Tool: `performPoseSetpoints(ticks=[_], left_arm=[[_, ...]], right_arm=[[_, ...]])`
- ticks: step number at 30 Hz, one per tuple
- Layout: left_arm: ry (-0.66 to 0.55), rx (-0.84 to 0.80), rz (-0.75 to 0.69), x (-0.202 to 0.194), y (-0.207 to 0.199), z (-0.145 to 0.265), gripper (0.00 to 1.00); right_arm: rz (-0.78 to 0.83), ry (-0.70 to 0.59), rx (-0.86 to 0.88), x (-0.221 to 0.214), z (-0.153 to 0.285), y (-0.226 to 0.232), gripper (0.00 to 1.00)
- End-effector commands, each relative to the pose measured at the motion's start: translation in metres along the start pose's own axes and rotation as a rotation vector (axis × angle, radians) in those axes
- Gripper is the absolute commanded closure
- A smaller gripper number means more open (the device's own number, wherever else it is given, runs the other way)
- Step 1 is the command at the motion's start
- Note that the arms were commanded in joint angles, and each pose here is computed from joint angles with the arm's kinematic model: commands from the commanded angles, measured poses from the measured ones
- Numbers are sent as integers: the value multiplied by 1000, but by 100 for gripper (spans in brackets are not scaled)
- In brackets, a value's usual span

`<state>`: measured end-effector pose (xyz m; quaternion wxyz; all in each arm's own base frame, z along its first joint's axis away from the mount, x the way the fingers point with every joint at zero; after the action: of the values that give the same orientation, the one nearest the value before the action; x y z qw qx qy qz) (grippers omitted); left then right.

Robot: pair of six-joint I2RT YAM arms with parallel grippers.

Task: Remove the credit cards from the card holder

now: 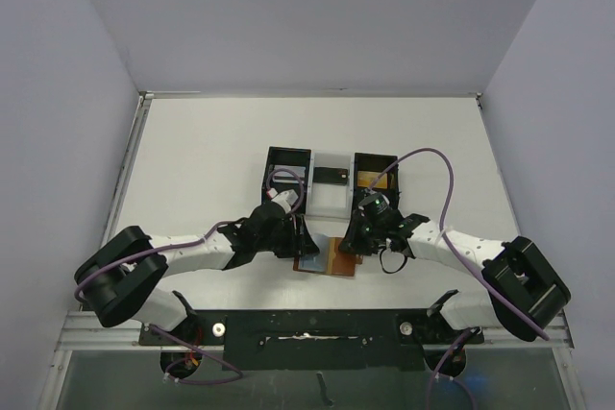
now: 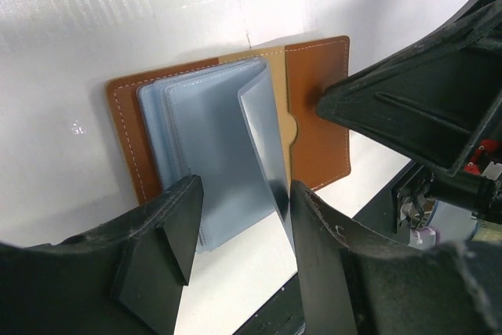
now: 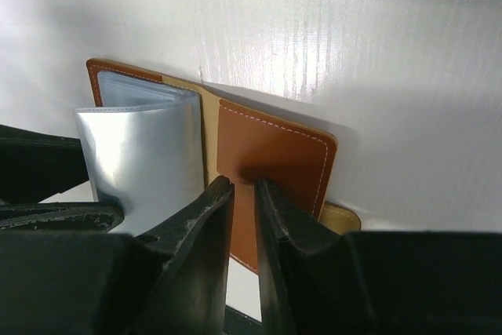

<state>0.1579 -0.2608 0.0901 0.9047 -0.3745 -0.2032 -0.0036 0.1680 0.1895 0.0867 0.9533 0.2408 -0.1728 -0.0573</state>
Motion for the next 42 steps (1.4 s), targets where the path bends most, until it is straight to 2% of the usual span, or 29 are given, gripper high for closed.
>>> performPoseSetpoints(ticks=[1,7,13,24,32,42], left_arm=[[-55,-31,-6,11,-13,6,53],[-86,33,-9,14,-6,13,50],[-38,-48,-10,8,-14,1,52],[-30,-72,2,3,-13,-1,55],[-42,-149,56,3,-19,-8,57],[-54,-212,39,9,-34,-1,58]], right_arm=[[2,-15,30,2,-1,6,80],[5,-23,32,2,0,7,79],[8,-27,35,2,0,6,78],[18,-1,42,-3,-6,10,78],[26,18,68,-6,-10,14,75],[-29,33,3,-16,-21,1,83]])
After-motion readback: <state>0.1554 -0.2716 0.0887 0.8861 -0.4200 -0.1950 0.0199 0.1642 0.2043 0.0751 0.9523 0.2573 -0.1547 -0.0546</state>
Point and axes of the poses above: each gripper's point midway between its finger pads, its own z axis back along the fingers, its own y axis along the line the jaws close on, x = y × z, the point moved 7 cm from there along z, back along the fingers, and after that the axes turned 2 degrees about z, right-handed, at the moved point
